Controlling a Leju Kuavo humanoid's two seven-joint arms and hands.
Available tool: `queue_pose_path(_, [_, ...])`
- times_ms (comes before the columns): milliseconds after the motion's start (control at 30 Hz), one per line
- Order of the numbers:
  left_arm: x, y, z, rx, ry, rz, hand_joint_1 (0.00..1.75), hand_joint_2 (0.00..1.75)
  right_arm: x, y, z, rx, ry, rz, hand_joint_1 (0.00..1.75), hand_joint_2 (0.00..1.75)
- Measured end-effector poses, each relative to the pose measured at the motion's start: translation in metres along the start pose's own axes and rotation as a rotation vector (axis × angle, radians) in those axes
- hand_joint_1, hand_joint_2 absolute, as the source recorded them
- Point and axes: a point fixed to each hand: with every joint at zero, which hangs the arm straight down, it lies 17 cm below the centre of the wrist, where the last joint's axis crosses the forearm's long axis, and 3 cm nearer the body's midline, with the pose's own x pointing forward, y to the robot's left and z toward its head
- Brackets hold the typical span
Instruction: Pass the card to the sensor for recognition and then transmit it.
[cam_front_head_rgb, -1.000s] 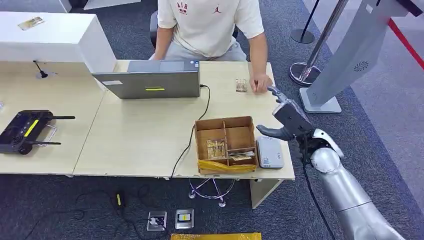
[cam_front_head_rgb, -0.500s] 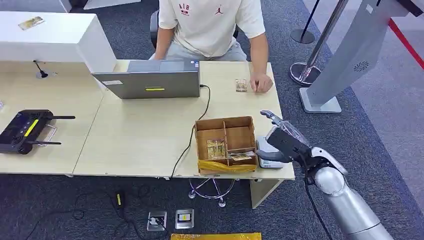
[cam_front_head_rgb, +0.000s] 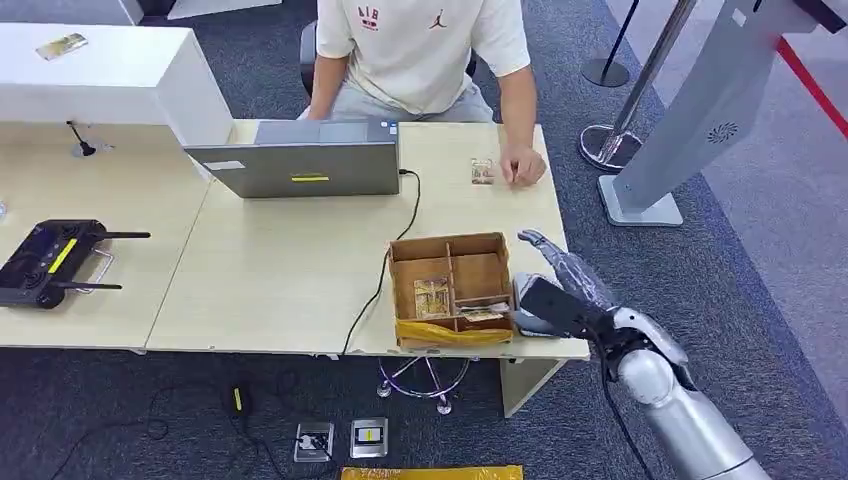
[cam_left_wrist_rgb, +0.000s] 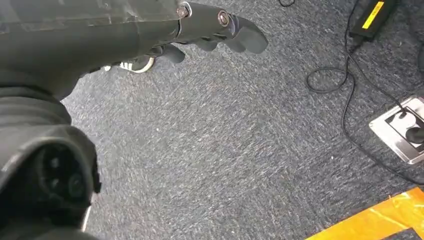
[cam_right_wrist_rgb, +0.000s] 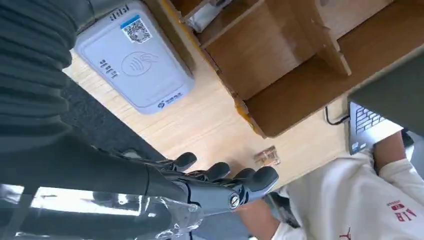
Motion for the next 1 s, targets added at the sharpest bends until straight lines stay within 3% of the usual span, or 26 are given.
queue_pose_path(67, [0.0,0.001,0.0,0.001,-0.001,0.0,0.0,0.0,-0.001,0.003,0.0,0.0,0.002,0.015,0.0,1.75])
queue_pose_path(167, [-0.001,0.001,0.0,0.003,0.004,0.0,0.0,0.0,-0.02,0.001,-0.003,-0.062,0.046,0.203,0.0,1.75])
queue_pose_path(333, [0.0,0.001,-0.001,0.004,0.006,0.0,0.0,0.0,-0.031,0.012,-0.005,-0.061,0.063,0.305,0.0,1.75])
queue_pose_path(1000, [-0.003,0.007,-0.002,0.015,0.011,-0.002,0.0,0.0,-0.044,0.045,-0.011,0.013,0.049,0.393,0.0,1.75])
